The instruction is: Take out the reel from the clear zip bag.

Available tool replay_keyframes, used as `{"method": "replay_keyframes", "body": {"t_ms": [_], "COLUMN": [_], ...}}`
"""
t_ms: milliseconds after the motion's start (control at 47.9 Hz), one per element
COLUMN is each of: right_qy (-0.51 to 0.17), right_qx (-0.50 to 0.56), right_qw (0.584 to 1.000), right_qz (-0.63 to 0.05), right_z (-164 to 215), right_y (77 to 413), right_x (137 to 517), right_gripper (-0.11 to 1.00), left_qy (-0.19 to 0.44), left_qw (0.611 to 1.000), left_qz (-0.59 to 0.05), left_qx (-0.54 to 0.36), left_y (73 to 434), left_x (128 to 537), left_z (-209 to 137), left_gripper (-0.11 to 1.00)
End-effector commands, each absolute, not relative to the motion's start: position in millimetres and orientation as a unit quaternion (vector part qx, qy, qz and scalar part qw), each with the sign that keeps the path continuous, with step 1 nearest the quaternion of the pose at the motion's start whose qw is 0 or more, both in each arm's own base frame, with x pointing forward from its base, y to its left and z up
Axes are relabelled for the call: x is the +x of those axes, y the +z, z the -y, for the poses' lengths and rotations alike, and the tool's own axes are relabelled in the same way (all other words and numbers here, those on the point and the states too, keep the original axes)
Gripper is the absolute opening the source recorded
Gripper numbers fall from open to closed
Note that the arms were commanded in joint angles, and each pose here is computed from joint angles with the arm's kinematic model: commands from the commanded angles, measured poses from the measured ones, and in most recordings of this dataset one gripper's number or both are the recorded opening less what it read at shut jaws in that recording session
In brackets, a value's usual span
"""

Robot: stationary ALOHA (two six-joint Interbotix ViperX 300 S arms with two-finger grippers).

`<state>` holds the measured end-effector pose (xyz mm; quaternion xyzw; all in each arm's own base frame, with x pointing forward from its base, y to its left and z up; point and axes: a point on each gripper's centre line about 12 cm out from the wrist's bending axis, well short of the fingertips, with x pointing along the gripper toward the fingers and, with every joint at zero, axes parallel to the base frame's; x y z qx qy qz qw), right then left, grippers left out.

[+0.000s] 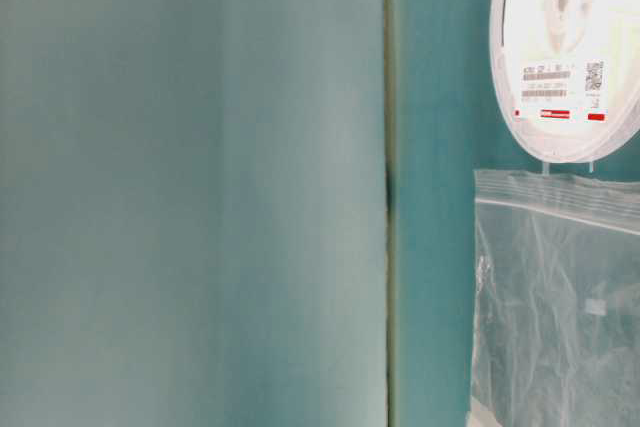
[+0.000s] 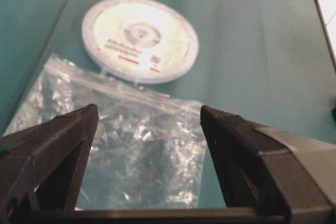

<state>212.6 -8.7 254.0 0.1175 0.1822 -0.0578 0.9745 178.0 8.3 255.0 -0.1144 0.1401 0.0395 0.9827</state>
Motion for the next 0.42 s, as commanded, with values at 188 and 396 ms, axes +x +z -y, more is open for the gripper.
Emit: {"method": "replay_keyframes", "body": {"t_ms": [188, 396], "right_qy": [-0.058, -0.057], "right_qx": [0.117, 0.118], "right_qw": [0.978, 0.98], "right_qz": [-0.16, -0.153], "right_z": [9.8, 9.6], "right_y": [263.1, 264.3], "right_x": [204.3, 201.0], "right_gripper": [0.86, 0.85], "left_qy": [0.037, 0.037], "left_qw": [0.985, 0.985], "left_qz": [-0.122, -0.123], "left_qx": [-0.113, -0.113], "left_y": [267.9, 267.8], "left_x": [179.9, 179.8], "left_z": [-8.1, -8.1], "left_gripper": [0.86, 0.86]}}
